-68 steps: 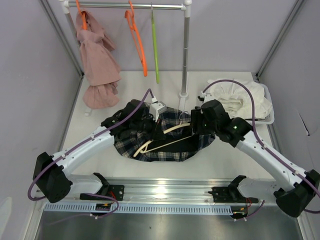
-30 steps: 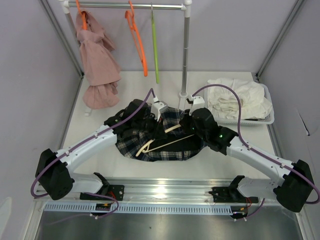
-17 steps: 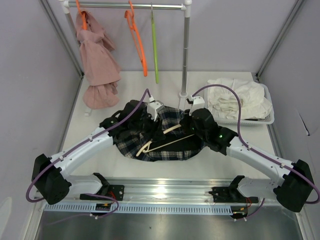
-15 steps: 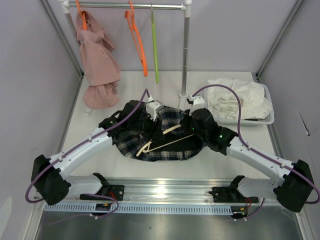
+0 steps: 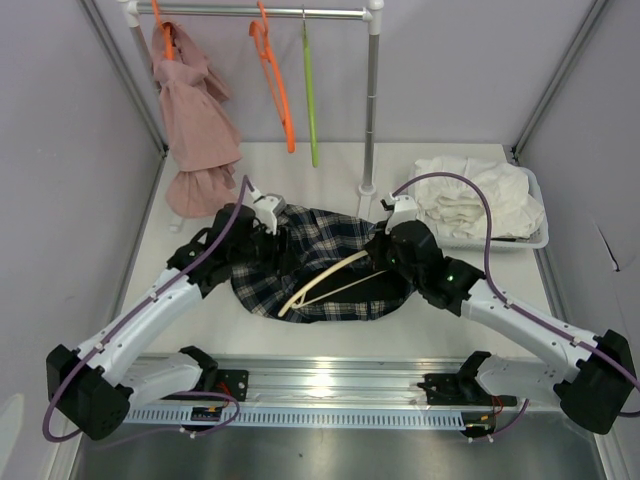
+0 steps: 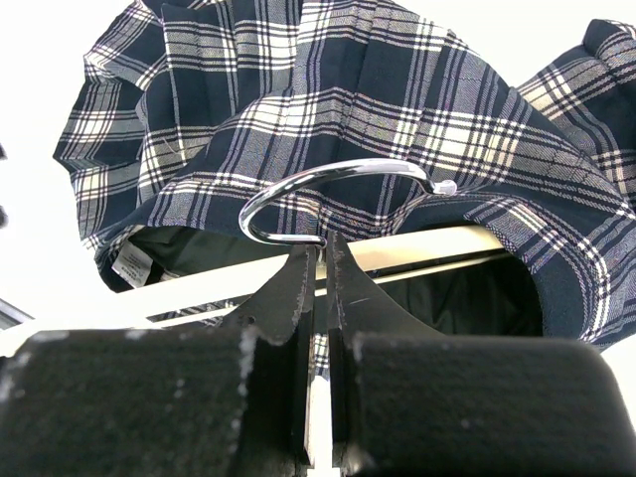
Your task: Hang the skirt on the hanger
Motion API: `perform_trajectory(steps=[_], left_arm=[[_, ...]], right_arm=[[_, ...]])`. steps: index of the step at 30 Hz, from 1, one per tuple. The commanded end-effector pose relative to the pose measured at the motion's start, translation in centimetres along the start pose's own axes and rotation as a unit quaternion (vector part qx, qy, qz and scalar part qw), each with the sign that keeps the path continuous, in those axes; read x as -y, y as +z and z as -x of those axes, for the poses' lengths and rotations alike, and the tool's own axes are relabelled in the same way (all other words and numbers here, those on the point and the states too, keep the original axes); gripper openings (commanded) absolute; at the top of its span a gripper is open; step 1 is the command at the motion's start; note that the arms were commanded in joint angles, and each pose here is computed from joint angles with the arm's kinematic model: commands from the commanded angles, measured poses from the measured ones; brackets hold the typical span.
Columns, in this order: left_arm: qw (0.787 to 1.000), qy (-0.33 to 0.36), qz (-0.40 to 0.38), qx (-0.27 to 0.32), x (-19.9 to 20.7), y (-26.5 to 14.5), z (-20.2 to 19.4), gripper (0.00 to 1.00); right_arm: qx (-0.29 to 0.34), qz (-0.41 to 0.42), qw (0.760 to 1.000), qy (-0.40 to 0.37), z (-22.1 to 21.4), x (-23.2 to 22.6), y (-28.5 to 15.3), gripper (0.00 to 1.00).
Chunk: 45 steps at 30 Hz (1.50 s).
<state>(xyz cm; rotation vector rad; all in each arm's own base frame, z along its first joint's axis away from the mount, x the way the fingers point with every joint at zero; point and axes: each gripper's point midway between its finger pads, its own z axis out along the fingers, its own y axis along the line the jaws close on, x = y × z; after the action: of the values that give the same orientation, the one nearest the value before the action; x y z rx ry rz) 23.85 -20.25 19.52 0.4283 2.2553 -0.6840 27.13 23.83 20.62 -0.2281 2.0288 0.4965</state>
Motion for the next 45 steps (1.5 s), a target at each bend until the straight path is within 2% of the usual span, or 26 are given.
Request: perform_trajectory(steps=[1,7,14,20,31,41,42,44,45], left_arm=[[0.998,-0.039,0.010,-0.040,-0.9,1.0,-3.1,0.59],[0.996,-0.063,-0.008,-0.070,-0.7,1.7,-6.1,0.58],[0.994,-0.069,-0.010,-0.085,-0.3,2.5,-7.7,0.60],[0.994,-0.078,0.011,-0.081,-0.7,3.6,-8.2,0.57],[0.992,-0.086,0.075,-0.058,-3.0,3.7,-8.4,0.41],[0.992,-0.080,0.070,-0.063,-2.9,4.6,-8.1,0.13],[0.992,-0.080,0.068,-0.065,-2.9,4.7,-8.1,0.14],[0.993,-0.078,0.059,-0.069,-2.6,4.8,-8.2,0.23],[0.993,-0.078,0.057,-0.069,-2.5,4.9,-8.2,0.23]], right_arm=[[0.034,-0.016,0.999,-0.001,1.7,0.8,-0.5,0.00],[0.037,-0.016,0.999,0.001,1.8,0.9,-0.6,0.00],[0.042,-0.013,0.999,0.005,2.2,0.8,-0.7,0.00],[0.044,-0.015,0.999,0.007,2.3,1.0,-0.7,0.00],[0.053,-0.016,0.998,0.011,2.5,1.5,-0.5,0.00],[0.060,-0.020,0.998,0.016,2.8,2.0,-0.1,0.00],[0.061,-0.021,0.998,0.016,2.8,2.0,-0.1,0.00],[0.062,-0.021,0.998,0.016,2.9,2.0,-0.1,0.00],[0.062,-0.021,0.998,0.016,2.9,2.0,0.0,0.00]])
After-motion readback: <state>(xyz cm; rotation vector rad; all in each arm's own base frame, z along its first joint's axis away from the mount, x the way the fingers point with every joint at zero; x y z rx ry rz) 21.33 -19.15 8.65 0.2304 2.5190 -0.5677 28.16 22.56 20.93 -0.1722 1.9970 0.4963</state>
